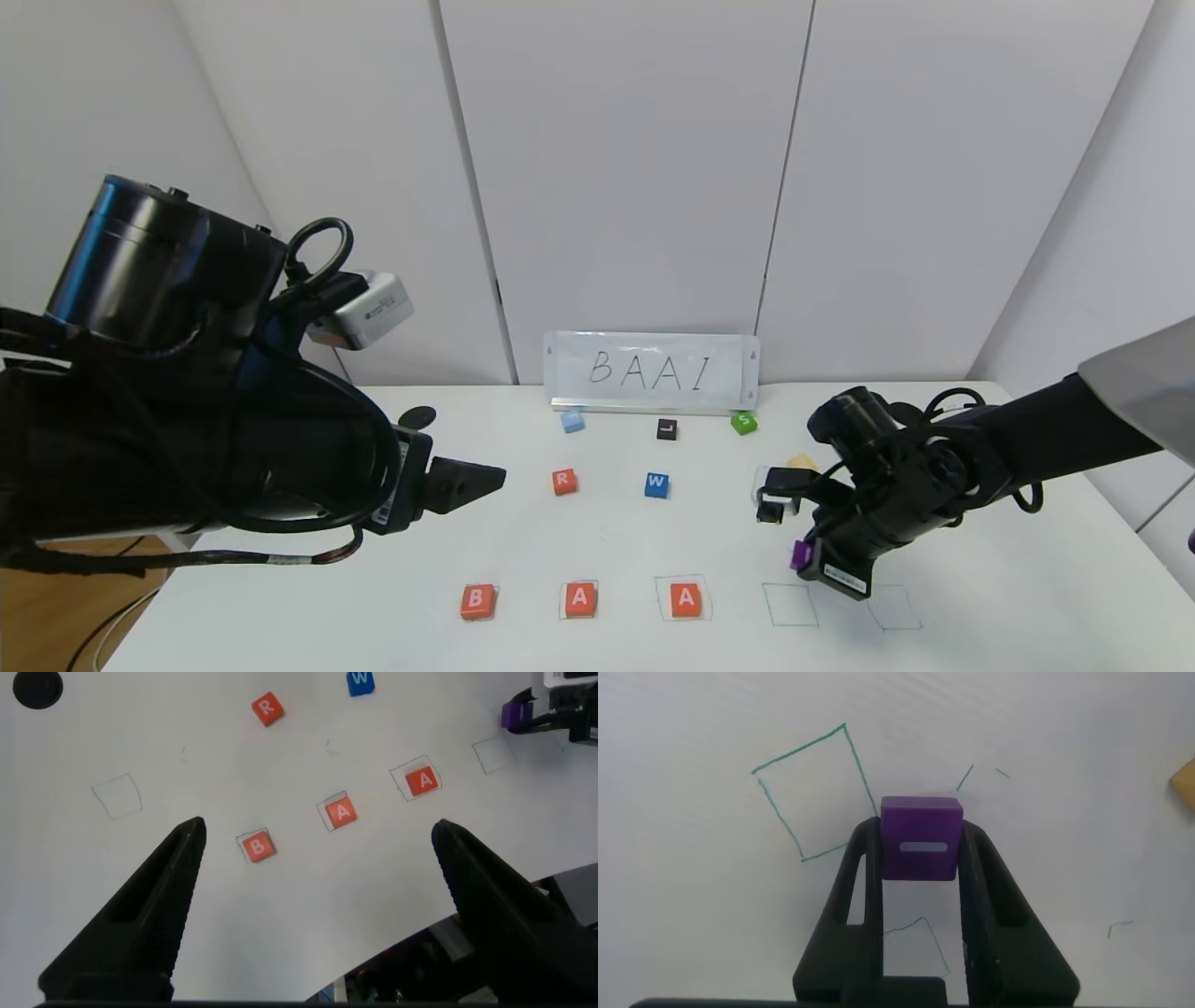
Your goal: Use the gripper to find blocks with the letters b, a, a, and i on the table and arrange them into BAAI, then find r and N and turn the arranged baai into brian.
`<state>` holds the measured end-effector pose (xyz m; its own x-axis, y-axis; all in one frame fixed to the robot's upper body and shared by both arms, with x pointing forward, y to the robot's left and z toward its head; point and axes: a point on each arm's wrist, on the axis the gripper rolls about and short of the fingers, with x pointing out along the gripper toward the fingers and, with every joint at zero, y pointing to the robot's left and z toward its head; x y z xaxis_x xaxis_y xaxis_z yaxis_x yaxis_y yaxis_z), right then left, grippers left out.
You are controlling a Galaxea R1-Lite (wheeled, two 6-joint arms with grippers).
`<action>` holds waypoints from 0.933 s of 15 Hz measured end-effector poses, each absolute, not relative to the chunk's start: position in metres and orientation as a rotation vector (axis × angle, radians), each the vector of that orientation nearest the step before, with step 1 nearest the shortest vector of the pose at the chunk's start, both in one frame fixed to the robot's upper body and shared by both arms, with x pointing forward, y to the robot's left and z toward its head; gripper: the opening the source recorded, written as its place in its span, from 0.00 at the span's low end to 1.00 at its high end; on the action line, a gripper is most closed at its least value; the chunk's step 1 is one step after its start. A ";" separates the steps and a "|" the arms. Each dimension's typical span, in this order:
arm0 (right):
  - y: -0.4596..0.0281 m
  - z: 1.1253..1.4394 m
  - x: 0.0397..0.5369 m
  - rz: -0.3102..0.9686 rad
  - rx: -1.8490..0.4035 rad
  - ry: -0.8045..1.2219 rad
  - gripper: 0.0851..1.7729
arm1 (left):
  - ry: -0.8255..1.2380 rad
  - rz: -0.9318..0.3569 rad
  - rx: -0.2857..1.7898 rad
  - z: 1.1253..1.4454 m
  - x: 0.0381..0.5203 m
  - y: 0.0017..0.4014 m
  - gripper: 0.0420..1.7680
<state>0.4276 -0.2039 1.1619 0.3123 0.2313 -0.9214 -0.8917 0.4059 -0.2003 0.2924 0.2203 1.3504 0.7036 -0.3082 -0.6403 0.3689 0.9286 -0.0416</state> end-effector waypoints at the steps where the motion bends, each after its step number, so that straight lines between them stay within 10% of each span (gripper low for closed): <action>1: -0.204 1.162 0.426 0.904 -0.851 0.965 0.26 | 0.696 -0.375 0.094 1.350 0.293 0.221 0.97; 14: -0.185 1.163 0.407 1.108 -1.028 0.895 0.26 | 0.703 -0.380 0.125 1.346 0.292 0.222 0.97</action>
